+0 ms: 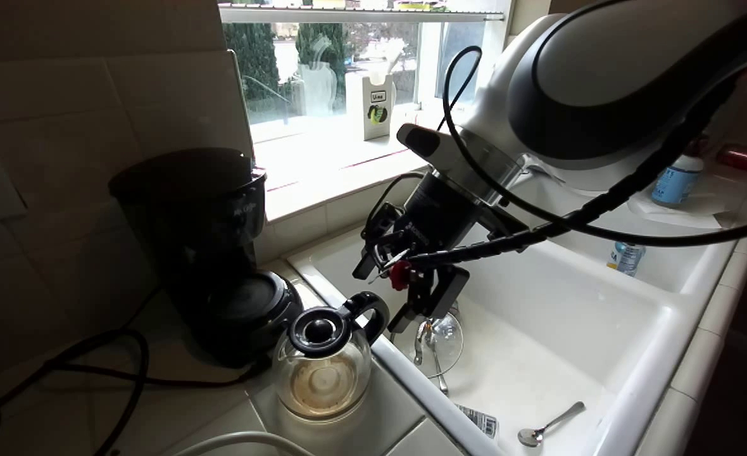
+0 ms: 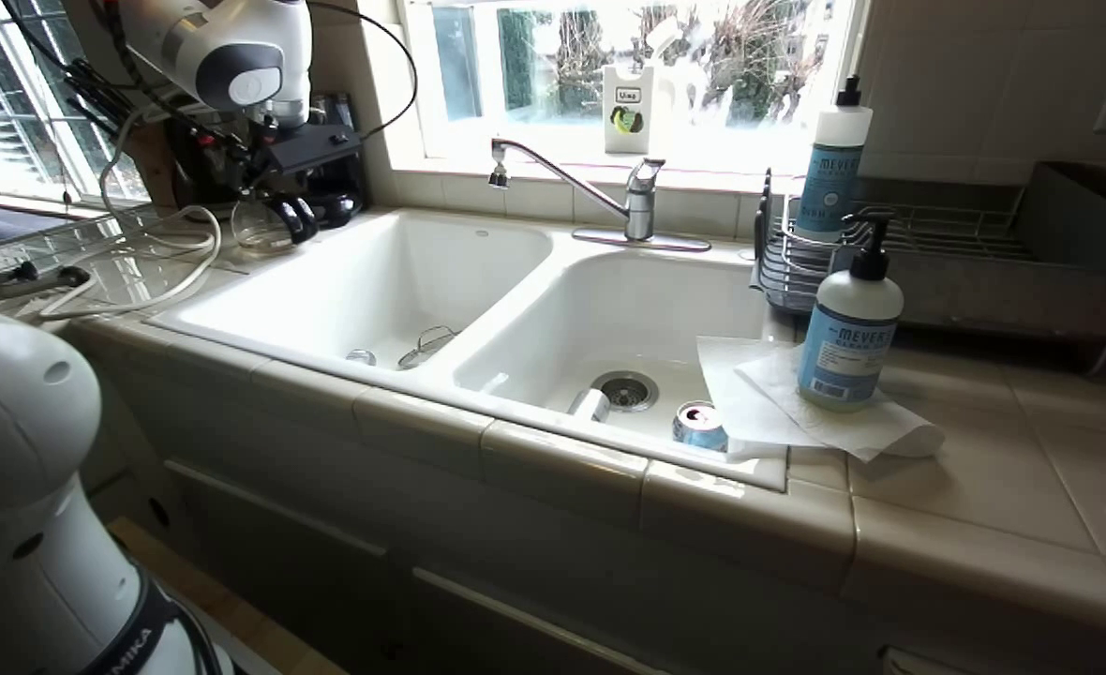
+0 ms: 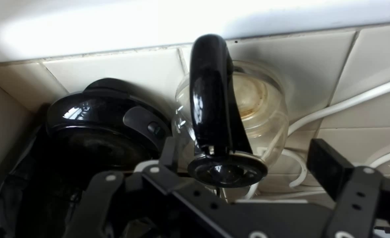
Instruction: Put the kettle on the coffeemaker
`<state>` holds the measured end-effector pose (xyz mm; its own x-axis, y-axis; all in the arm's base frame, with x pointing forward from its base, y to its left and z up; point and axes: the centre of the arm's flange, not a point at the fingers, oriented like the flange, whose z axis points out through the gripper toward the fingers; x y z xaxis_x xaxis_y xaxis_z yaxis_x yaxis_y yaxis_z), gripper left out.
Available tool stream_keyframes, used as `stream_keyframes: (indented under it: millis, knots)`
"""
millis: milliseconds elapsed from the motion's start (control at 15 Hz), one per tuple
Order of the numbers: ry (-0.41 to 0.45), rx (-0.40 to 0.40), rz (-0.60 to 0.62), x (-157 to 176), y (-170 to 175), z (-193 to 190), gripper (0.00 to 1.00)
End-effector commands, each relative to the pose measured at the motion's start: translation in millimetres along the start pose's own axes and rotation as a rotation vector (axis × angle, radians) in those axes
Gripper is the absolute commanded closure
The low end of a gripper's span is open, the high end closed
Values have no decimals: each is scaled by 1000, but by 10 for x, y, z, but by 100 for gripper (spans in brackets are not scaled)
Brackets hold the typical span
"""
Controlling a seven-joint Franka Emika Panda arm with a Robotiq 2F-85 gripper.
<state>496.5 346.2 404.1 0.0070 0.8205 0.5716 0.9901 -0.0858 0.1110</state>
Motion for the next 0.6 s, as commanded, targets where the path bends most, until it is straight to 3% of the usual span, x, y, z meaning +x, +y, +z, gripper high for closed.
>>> stream_keyframes:
  millis: [0,267,333,533]
  knots:
    - [38,10,-35,-113,77,59,0]
    - [78,28,-85,-150,151,83,0]
    - [77,31,-92,-162,165,85,18]
    - [76,39,-97,-210,198,91,42]
